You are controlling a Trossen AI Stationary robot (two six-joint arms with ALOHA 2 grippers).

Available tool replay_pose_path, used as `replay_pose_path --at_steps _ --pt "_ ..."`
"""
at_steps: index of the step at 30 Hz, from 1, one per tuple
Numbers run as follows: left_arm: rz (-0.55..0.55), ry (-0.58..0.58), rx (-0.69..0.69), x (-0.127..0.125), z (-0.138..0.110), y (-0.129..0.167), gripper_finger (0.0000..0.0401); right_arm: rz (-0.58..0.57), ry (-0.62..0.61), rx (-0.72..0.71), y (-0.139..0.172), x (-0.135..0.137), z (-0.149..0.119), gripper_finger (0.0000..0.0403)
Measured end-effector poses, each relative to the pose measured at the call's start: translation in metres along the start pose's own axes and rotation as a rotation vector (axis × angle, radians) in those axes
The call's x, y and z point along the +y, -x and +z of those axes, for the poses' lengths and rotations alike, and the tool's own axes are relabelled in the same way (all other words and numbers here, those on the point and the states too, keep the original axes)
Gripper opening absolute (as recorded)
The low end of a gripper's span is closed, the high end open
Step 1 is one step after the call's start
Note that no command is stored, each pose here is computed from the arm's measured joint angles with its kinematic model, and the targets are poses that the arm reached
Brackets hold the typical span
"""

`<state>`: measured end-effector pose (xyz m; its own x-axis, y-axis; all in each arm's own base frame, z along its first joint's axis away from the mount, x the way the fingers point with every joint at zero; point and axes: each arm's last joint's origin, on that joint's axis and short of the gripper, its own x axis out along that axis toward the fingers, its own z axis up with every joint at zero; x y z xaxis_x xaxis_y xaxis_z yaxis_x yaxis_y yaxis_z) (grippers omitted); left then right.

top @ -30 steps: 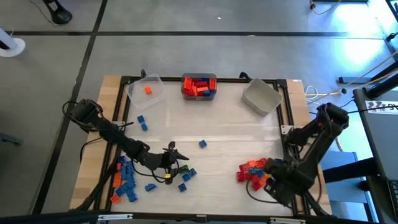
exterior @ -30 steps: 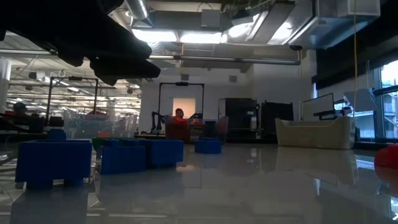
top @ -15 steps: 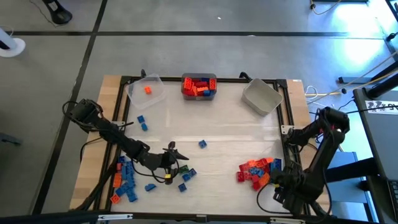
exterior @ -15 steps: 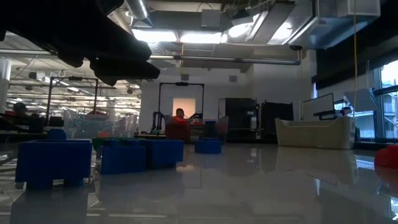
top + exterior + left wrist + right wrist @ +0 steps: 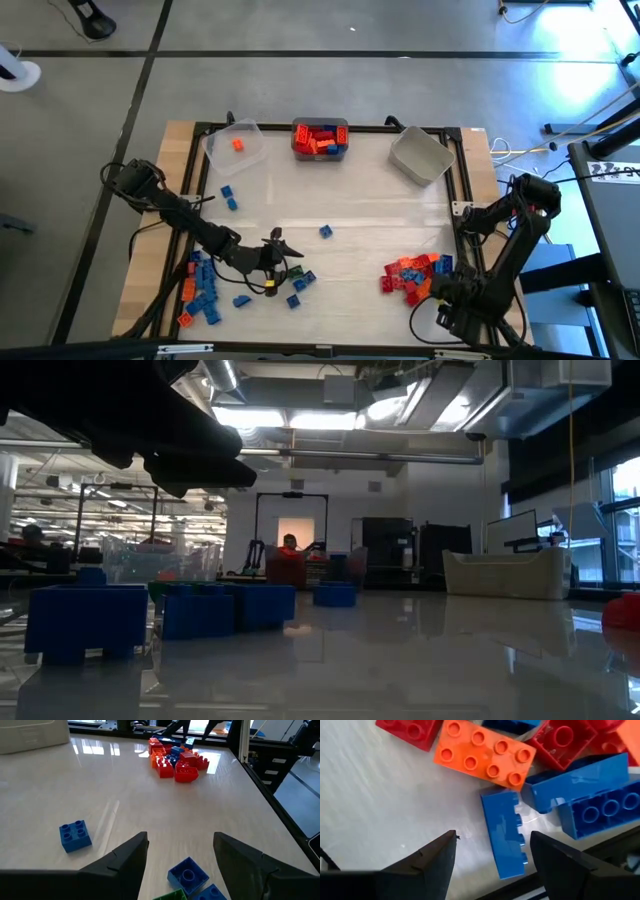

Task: Sort blocks by size

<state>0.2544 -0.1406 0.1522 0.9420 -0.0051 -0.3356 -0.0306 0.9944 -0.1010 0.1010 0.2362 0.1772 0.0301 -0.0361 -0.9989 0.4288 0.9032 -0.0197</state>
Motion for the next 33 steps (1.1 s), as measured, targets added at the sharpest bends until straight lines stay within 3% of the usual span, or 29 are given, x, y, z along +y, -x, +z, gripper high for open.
replay_pose_path --at_steps 6,12,15,21,22,28,31,33 --pt "0.0 0.0 0.0 0.0 0.0 0.0 0.0214 -0.045 0.002 0.007 -0.014 -0.01 0.0 0.0253" --pt "0.002 -0.004 0.004 0.0 0.0 0.0 0.0214 0.028 -0.002 0.021 -0.028 -0.01 -0.001 0.0242" --pt "0.002 -0.005 0.004 0.0 0.0 0.0 0.0214 0.041 -0.013 0.037 -0.032 -0.011 -0.002 0.021" --pt "0.002 -0.005 0.004 0.0 0.0 0.0 0.0214 0.06 -0.017 0.05 -0.032 -0.009 -0.002 0.0092" --pt "0.002 -0.005 0.004 0.0 0.0 0.0 0.0214 0.064 -0.017 0.063 -0.031 -0.008 -0.002 0.0087" --pt "0.001 -0.004 0.003 0.0 0.0 0.0 0.0214 0.147 -0.025 0.16 -0.003 0.013 -0.001 0.0087" --pt "0.002 -0.004 0.002 0.0 0.0 0.0 0.0214 0.221 -0.063 0.113 0.02 0.027 0.014 0.0087" --pt "0.005 -0.004 0.001 0.001 0.0 -0.001 0.0214 0.268 -0.068 0.004 0.036 0.035 0.03 0.0087"
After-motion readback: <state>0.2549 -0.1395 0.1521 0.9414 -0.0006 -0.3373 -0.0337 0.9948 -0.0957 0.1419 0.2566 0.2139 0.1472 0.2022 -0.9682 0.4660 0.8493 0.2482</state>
